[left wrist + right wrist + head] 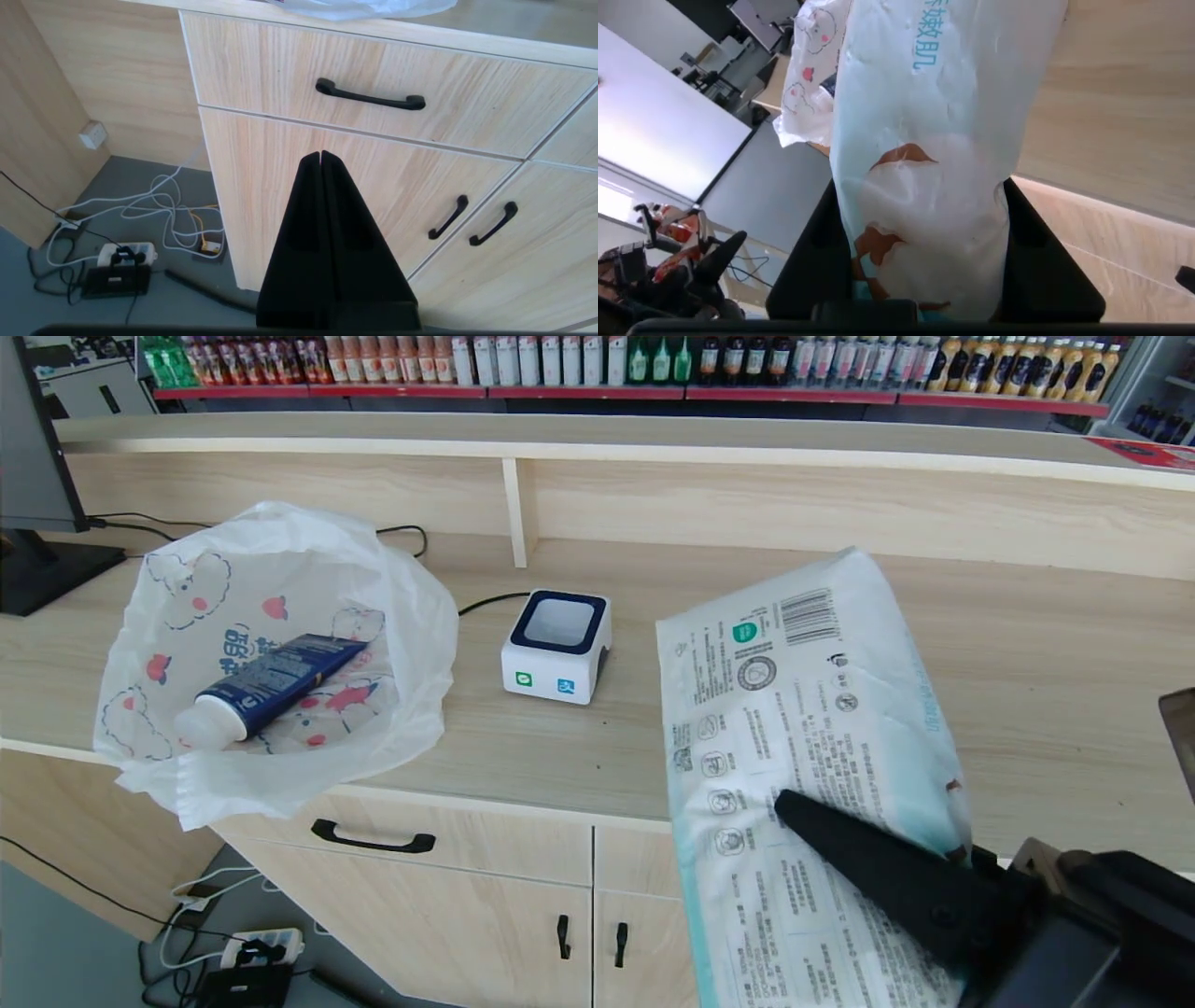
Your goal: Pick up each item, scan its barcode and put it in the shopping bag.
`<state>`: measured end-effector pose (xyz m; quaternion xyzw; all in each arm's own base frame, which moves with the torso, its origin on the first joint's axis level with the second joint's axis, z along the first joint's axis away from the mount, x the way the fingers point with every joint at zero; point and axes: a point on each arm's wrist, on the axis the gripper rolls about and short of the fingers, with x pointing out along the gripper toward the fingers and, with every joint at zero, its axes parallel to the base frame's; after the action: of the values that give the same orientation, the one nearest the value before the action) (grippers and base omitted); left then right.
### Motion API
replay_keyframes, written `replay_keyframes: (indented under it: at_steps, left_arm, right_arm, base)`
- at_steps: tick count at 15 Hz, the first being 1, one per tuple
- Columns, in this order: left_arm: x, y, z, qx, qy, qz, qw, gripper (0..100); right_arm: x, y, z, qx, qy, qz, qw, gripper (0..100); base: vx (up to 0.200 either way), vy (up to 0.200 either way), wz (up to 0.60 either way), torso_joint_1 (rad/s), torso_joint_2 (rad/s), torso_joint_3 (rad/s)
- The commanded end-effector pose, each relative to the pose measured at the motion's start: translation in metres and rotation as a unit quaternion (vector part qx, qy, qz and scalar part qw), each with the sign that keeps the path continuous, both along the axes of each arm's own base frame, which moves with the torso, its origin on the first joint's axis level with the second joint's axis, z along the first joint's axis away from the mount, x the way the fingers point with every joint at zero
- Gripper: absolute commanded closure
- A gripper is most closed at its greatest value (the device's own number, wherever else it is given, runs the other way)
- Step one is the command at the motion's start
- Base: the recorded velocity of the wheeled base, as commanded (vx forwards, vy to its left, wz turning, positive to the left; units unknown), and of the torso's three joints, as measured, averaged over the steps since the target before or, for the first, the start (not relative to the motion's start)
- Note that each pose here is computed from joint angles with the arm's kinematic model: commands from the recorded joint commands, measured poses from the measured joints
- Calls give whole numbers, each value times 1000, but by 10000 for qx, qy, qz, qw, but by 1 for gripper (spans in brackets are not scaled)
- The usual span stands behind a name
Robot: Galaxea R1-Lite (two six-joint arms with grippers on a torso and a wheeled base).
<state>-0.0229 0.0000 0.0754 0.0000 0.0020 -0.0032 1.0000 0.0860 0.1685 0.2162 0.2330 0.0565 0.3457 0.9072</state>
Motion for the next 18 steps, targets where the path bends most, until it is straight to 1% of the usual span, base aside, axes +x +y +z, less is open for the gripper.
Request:
replay_keyframes:
  at_steps: [1, 2, 4, 6, 9, 15, 18]
  left_arm:
    - [0, 0, 0, 0, 3, 1, 10000, 100]
    - [0, 0, 0, 0, 3, 1, 10000, 100]
    - [0, 0, 0, 0, 3, 1, 10000, 100]
    - [0, 0, 0, 0, 3, 1, 10000, 100]
    - [0, 0, 0, 0, 3, 1, 10000, 100]
    - [0, 0, 0, -8, 3, 1, 10000, 100]
    - [0, 0, 0, 8, 3, 1, 10000, 100]
  right_arm:
    - [0, 2, -8, -93, 38, 117, 9999, 100]
    - [-2, 2, -10, -89, 28, 270, 9996, 100]
    - [-15, 3, -18, -131, -5, 850, 9963, 100]
    - [-22, 5, -20, -139, -10, 1140, 9934, 100]
    - [-22, 7, -15, 54, 2, 1305, 9914, 100]
    - [-22, 12, 1, 493, 21, 1842, 9817, 100]
    - [-23, 11, -2, 536, 149, 2132, 9754, 100]
  base:
    - [0, 0, 0, 0, 0, 0]
    - [0, 0, 0, 0, 0, 0]
    - [0, 0, 0, 0, 0, 0]
    - [0, 0, 0, 0, 0, 0]
    - [0, 0, 0, 0, 0, 0]
    - [0, 0, 0, 0, 0, 0]
    - [0, 0, 0, 0, 0, 0]
